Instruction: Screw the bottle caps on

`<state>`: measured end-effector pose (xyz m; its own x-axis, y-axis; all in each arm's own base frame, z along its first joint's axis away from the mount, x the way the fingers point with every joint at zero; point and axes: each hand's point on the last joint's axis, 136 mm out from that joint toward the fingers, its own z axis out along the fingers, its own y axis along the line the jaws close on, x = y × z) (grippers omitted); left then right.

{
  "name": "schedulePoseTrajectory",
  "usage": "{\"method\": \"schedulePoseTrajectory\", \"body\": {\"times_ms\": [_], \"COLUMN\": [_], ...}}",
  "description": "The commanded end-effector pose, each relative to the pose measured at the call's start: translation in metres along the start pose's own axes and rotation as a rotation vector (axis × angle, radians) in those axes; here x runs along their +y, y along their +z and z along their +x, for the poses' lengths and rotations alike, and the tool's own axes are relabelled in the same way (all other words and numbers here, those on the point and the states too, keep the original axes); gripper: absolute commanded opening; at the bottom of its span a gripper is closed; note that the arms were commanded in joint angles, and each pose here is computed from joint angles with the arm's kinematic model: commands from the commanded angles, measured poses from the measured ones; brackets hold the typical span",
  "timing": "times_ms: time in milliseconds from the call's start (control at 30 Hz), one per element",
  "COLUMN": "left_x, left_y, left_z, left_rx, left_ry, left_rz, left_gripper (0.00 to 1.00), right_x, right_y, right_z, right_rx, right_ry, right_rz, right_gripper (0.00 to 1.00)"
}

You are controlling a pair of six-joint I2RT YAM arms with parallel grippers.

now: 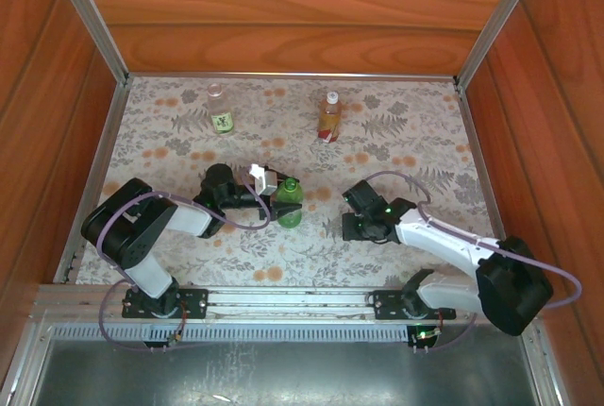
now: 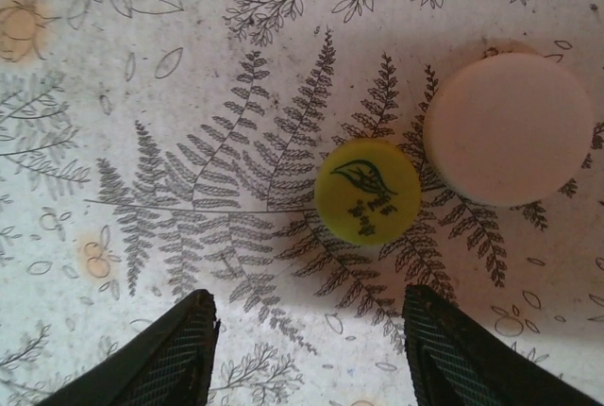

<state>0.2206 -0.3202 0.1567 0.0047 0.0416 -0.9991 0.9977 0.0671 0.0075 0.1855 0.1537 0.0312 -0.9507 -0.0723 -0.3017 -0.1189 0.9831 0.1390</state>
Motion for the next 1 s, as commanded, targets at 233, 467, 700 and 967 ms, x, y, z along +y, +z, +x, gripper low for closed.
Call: {"method": "schedulePoseTrajectory", "body": {"times_ms": [233, 467, 700, 967], "left_x": [-0.001, 0.0, 0.001, 0.0], "left_y": [-0.004, -0.005, -0.005, -0.005], "left_z": [0.014, 0.017, 0.017, 0.016], "left_rx": [0.039, 0.047, 0.049, 0.047], "left_ry": [0.001, 0.003, -0.002, -0.007], "left_rz": [-0.017, -0.024, -0.027, -0.019], "left_gripper": [0.66, 0.66, 0.66, 0.66], "right_x": [-0.009, -0.009, -0.01, -0.017], "right_y": [0.011, 0.021, 0.028, 0.027], "right_z": [-0.011, -0.024, -0.028, -0.022], "right_rx": [0.03, -0.007, -0.044, -0.035], "right_ry": [-0.002, 0.001, -0.001, -0.007], "right_rz": [0.131, 0.131, 0.129, 0.146], "right_gripper": [0.55, 0.54, 0.51, 0.44]}}
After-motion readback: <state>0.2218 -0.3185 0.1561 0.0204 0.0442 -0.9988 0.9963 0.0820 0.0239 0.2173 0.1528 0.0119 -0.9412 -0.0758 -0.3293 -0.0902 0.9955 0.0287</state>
